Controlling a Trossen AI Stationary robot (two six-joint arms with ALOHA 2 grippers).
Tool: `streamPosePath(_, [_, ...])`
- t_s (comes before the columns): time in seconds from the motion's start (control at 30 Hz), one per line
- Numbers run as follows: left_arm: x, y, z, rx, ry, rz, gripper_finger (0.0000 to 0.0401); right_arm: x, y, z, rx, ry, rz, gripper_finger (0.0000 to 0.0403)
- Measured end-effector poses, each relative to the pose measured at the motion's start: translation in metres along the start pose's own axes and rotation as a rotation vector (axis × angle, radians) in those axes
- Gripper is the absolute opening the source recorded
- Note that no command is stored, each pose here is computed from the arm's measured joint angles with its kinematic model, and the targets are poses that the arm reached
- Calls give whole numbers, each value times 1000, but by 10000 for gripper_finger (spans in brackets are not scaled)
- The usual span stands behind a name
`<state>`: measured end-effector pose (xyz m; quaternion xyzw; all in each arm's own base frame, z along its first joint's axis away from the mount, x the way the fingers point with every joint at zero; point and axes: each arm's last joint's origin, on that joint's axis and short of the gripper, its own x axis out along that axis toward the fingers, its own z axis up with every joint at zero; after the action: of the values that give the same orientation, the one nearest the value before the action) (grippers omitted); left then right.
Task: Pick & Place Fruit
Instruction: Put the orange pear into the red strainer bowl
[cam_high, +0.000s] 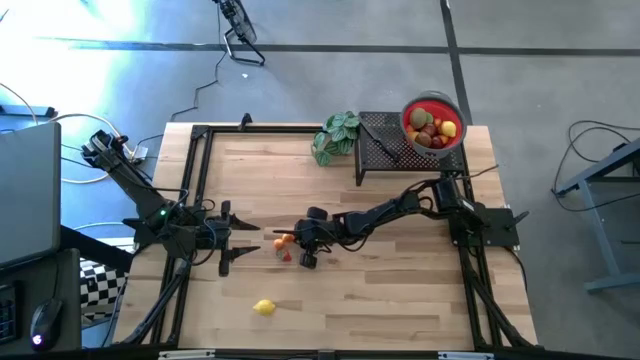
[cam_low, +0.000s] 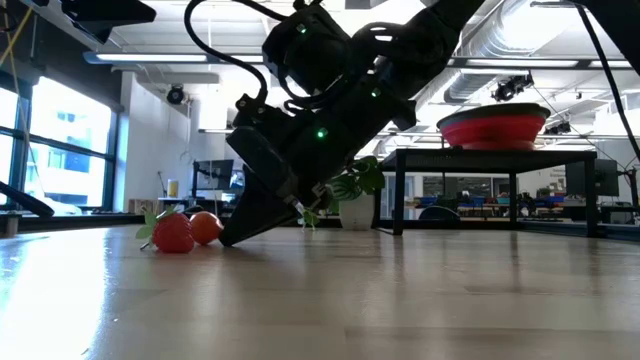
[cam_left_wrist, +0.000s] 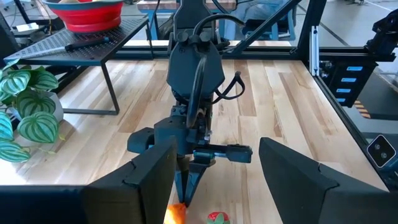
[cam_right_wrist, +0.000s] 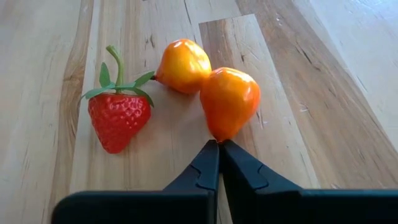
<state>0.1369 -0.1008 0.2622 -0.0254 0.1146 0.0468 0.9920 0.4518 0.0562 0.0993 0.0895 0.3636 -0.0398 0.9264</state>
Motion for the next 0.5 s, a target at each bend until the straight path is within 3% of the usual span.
streamPosePath(0.5, [0,0,0,0,0,0,222,-4,1,5,-1,-21,10,4])
